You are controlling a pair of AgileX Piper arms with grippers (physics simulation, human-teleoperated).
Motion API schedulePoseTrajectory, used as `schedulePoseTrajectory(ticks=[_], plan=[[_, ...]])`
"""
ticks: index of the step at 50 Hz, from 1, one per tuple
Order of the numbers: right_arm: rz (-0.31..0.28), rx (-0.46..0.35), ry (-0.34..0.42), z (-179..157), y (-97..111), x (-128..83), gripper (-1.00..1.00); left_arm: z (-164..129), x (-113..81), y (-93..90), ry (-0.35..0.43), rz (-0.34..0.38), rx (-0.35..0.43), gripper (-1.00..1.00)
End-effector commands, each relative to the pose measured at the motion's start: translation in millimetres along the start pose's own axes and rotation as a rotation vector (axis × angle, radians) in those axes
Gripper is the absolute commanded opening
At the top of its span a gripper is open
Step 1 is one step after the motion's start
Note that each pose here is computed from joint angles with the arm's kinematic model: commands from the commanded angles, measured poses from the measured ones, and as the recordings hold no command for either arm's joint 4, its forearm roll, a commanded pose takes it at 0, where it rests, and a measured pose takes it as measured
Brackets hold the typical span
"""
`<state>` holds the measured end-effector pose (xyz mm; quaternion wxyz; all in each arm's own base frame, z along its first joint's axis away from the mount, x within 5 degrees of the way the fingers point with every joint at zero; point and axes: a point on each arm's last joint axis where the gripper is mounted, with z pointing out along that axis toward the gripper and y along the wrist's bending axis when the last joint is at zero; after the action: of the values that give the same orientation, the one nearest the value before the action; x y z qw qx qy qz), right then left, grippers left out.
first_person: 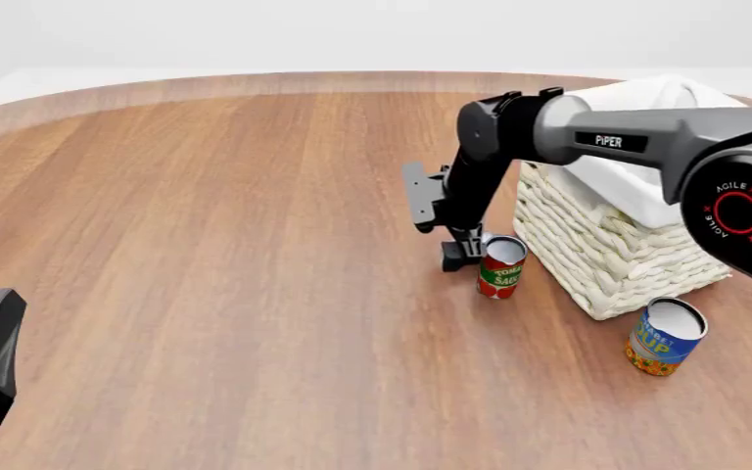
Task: Pick up the alphabet soup and the cream cheese box, and put them in the basket.
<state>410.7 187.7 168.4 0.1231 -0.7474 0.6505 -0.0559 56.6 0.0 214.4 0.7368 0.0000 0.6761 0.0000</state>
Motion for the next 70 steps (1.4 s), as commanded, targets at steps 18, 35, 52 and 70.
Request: schedulePoseTrajectory(ticks=[18,35,52,70], plan=[[-0.015,-0.005,0.000,13.1,-10.7,-6.0,1.00,0.0,0.0,0.0,0.000,0.000,0.000,1.00],[-0.012,-0.019,0.014,26.3,-21.6,10.7,1.00,0.0,0.0,0.0,0.000,0.000,0.000,1.00],[-0.055,-0.024,0.011,34.4,-14.2,3.6,-1.00,0.0,0.0,0.0,0.000,0.000,0.000,1.00],[-0.064,-0.002,0.009,32.4,-20.2,10.0,-1.00,0.0,0.0,0.0,0.000,0.000,0.000,1.00]])
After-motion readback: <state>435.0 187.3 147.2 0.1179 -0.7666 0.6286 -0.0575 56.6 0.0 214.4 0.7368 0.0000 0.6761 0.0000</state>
